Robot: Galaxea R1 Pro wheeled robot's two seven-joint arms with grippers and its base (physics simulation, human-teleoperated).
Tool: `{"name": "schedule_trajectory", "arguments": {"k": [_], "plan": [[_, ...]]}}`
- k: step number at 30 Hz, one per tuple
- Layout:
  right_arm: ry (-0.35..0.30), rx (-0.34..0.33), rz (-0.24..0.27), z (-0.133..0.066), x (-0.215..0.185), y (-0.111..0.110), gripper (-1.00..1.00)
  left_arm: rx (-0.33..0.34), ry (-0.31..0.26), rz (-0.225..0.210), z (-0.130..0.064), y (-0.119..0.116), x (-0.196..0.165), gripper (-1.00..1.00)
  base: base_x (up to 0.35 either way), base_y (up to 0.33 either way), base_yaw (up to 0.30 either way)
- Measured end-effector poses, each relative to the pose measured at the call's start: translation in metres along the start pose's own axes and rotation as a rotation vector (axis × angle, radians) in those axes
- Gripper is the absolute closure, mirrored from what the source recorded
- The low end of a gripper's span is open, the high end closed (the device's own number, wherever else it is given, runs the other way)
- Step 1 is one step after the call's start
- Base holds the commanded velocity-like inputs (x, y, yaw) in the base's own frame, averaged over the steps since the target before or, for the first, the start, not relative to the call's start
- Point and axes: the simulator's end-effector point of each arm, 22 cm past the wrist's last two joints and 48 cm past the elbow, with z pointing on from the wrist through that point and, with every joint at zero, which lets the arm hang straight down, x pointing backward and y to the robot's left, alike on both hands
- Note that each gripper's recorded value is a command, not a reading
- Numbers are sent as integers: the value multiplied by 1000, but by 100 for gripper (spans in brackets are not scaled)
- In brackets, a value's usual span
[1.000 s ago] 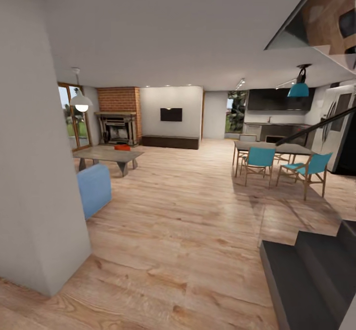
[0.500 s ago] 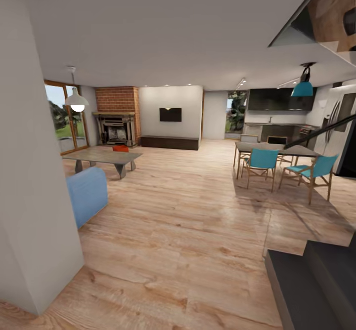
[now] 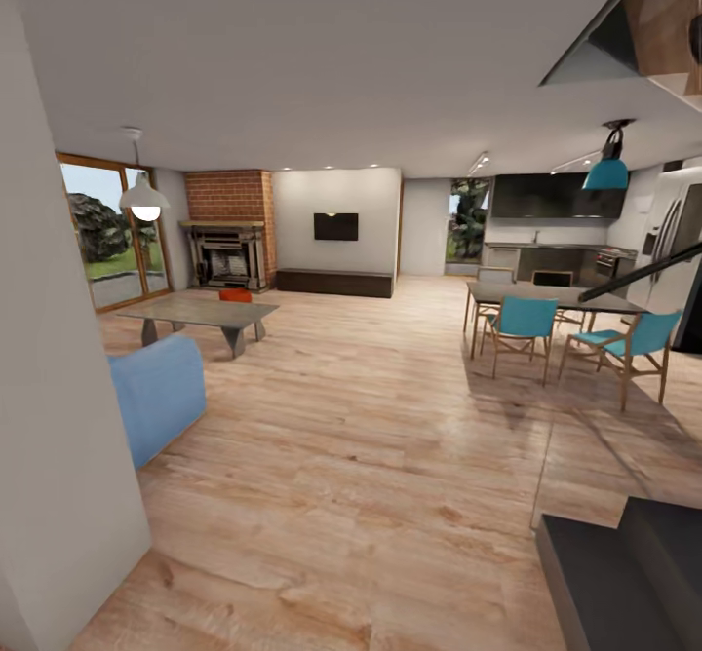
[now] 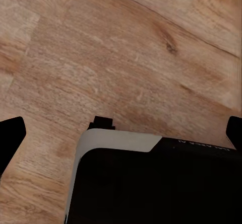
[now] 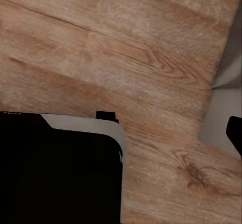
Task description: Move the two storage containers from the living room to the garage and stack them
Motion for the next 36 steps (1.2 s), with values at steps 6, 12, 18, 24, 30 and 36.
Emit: {"name": "schedule_trajectory", "arguments": {"k": [6, 12, 18, 24, 30, 36], "plan": [[0, 1, 0, 0, 0, 0, -100, 0, 0, 0, 0, 0, 0, -100, 323, 0, 0], [0, 1, 0, 0, 0, 0, -100, 0, 1, 0, 0, 0, 1, -100, 323, 0, 0], [0, 1, 0, 0, 0, 0, -100, 0, 0, 0, 0, 0, 0, -100, 323, 0, 0], [0, 1, 1, 0, 0, 0, -100, 0, 0, 0, 0, 0, 0, -100, 323, 0, 0], [0, 0, 1, 0, 0, 1, -100, 0, 0, 0, 0, 0, 0, -100, 323, 0, 0], [0, 0, 1, 0, 0, 1, -100, 0, 1, 0, 0, 0, 1, -100, 323, 0, 0]]}}
